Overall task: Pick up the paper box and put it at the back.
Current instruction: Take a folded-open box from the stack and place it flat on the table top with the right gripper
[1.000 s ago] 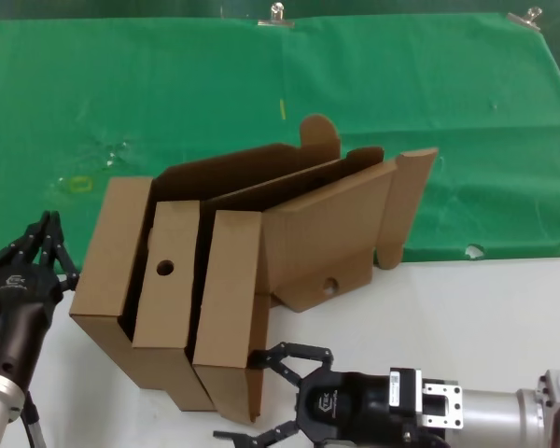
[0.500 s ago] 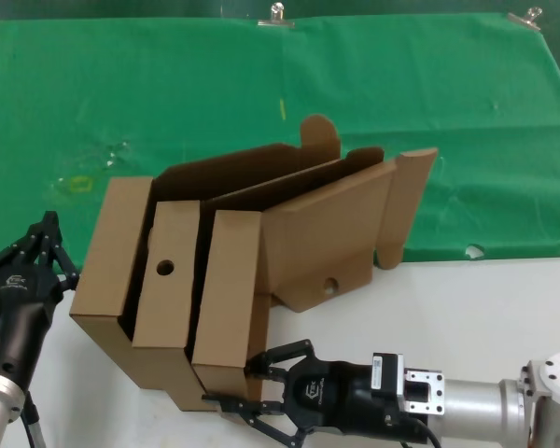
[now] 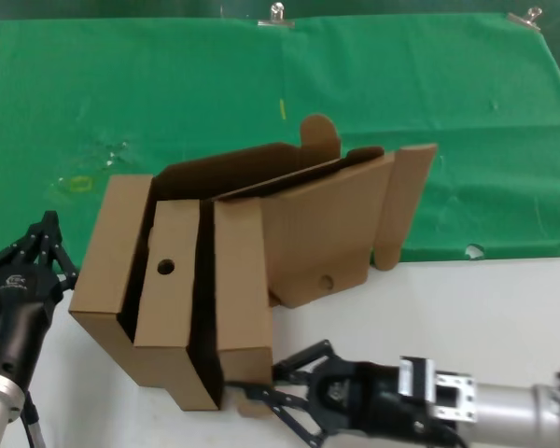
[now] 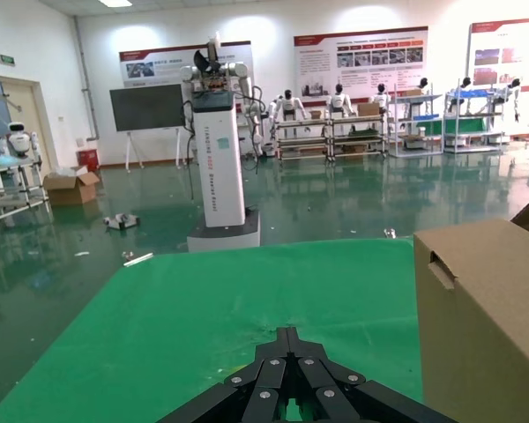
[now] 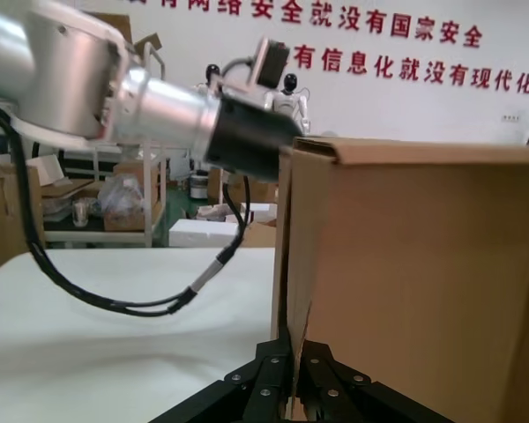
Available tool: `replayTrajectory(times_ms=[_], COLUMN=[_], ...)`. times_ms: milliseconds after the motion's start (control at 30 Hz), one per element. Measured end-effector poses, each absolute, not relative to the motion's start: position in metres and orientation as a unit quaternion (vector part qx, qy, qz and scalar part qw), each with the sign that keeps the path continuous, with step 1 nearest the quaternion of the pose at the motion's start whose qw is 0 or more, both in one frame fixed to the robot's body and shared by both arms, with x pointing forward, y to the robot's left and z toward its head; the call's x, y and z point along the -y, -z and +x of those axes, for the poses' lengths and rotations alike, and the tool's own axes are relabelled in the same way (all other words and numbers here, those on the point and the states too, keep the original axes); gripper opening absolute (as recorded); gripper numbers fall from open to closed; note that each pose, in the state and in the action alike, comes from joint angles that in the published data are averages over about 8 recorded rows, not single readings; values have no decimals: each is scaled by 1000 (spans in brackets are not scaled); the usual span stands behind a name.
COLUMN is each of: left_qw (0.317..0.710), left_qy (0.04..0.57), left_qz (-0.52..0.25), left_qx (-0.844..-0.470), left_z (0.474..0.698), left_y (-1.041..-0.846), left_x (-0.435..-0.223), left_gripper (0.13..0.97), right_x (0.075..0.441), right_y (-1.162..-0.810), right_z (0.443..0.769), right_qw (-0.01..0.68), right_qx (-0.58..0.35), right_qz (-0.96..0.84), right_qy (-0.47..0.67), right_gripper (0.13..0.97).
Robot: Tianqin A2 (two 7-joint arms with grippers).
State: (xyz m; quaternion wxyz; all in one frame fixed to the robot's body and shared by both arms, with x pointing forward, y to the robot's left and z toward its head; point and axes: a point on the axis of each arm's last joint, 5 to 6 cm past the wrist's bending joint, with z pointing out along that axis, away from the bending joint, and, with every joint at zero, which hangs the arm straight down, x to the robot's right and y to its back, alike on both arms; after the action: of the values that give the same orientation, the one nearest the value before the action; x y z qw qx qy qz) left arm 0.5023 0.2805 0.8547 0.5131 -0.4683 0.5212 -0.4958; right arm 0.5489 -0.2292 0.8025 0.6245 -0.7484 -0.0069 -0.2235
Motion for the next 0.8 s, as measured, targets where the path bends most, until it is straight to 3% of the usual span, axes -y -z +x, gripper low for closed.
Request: replayTrajectory(times_ms=[200,533,800], left_qw=[513,513,513], left_qy=[496,496,496], left_qz=[-468,-468,-468], left_qx=[-521,-521,-521], left_z=[502,502,502], left_y=[-855,-855,-855], left_x=[-280,-280,-280], left_gripper=[143,143,143], right_x=[272,379,438], right_y=[-826,-880,-915], right_z=[513,434,440], right_qw=[625,602,489], right_qx=[7,-23,-95], right_qz=[-744,-751,-771], right_qy=[238,270,396], right_gripper=[159,149,149])
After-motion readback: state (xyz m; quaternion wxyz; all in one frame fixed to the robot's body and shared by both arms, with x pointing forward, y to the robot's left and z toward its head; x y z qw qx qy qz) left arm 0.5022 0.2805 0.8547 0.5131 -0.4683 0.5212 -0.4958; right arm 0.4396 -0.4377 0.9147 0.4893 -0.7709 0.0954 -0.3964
